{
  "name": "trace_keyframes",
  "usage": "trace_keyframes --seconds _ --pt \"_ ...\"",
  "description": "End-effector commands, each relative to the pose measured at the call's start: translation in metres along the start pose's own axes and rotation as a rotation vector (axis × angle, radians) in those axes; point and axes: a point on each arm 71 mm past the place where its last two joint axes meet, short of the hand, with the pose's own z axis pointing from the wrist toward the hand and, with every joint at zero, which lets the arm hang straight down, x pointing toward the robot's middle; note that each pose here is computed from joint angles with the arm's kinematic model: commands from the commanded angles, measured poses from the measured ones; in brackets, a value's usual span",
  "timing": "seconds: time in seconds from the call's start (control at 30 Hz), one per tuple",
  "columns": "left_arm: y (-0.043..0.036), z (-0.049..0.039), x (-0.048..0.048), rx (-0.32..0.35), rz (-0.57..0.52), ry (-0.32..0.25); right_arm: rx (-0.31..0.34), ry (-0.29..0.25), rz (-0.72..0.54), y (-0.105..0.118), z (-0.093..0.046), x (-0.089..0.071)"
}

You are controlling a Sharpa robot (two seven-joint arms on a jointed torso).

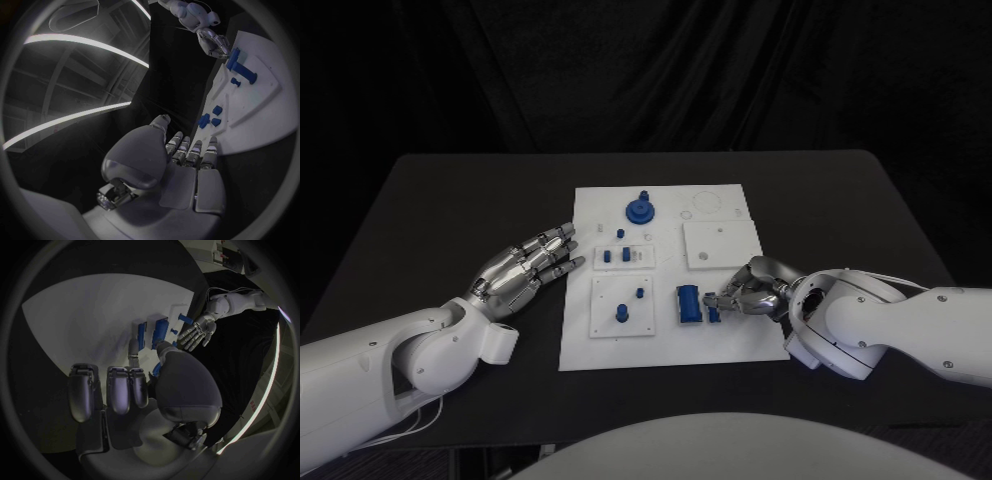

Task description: Assemble the parts on the task board

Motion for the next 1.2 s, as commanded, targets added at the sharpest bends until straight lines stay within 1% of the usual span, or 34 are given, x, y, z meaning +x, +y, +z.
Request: trace_keyframes --seconds 0.03,0.17,0.23,0.27,0.3,0.4,0.57,0.6,0.7,0.77,0.8,0.87,0.93,1.0,1.07,1.1,1.13,1.17,1.2 --pt "0.0002 0.0007 0.0019 0.009 -0.012 0.012 0.009 0.004 -0.027 0.000 0.000 0.000" --pt "0.0004 0.0007 0.0019 0.010 -0.012 0.013 -0.005 -0.014 -0.027 0.001 0.000 -0.001" --pt "0.0004 0.0004 0.0018 0.011 -0.013 0.013 -0.019 -0.033 -0.022 0.001 -0.001 -0.003" --pt "0.0004 0.0002 0.0017 0.012 -0.013 0.012 -0.033 -0.052 -0.016 0.001 -0.001 -0.005" --pt "0.0004 0.0001 0.0017 0.012 -0.013 0.012 -0.036 -0.055 -0.015 0.001 -0.002 -0.005" --pt "0.0001 -0.0005 0.0015 0.016 -0.013 0.011 -0.089 -0.117 0.007 0.003 -0.004 -0.011" --pt "-0.0010 -0.0022 0.0011 0.028 -0.010 0.004 -0.224 -0.238 0.040 0.005 -0.010 -0.025" --pt "-0.0012 -0.0024 0.0012 0.030 -0.010 0.003 -0.242 -0.251 0.043 0.006 -0.011 -0.026" --pt "-0.0036 -0.0045 0.0018 0.055 0.013 -0.001 -0.335 -0.302 0.076 0.008 -0.016 -0.033" --pt "-0.0067 -0.0077 0.0028 0.085 0.037 -0.004 -0.396 -0.336 0.121 0.011 -0.018 -0.040" --pt "-0.0081 -0.0089 0.0035 0.098 0.045 -0.007 -0.419 -0.344 0.142 0.012 -0.018 -0.043" --pt "-0.0116 -0.0116 0.0052 0.131 0.063 -0.015 -0.467 -0.345 0.204 0.016 -0.017 -0.052" --pt "-0.0148 -0.0126 0.0069 0.157 0.076 -0.023 -0.495 -0.324 0.259 0.018 -0.014 -0.057" --pt "-0.0203 -0.0121 0.0093 0.186 0.093 -0.029 -0.528 -0.282 0.329 0.022 -0.009 -0.063" --pt "-0.0247 -0.0106 0.0112 0.202 0.103 -0.030 -0.552 -0.254 0.376 0.024 -0.005 -0.065" --pt "-0.0285 -0.0088 0.0132 0.213 0.109 -0.026 -0.576 -0.224 0.416 0.026 -0.001 -0.067" --pt "-0.0294 -0.0083 0.0137 0.216 0.110 -0.025 -0.582 -0.215 0.426 0.027 0.001 -0.067" --pt "-0.0313 -0.0073 0.0148 0.220 0.111 -0.021 -0.597 -0.192 0.449 0.028 0.004 -0.068" --pt "-0.0331 -0.0060 0.0159 0.224 0.112 -0.016 -0.616 -0.157 0.482 0.031 0.008 -0.067"
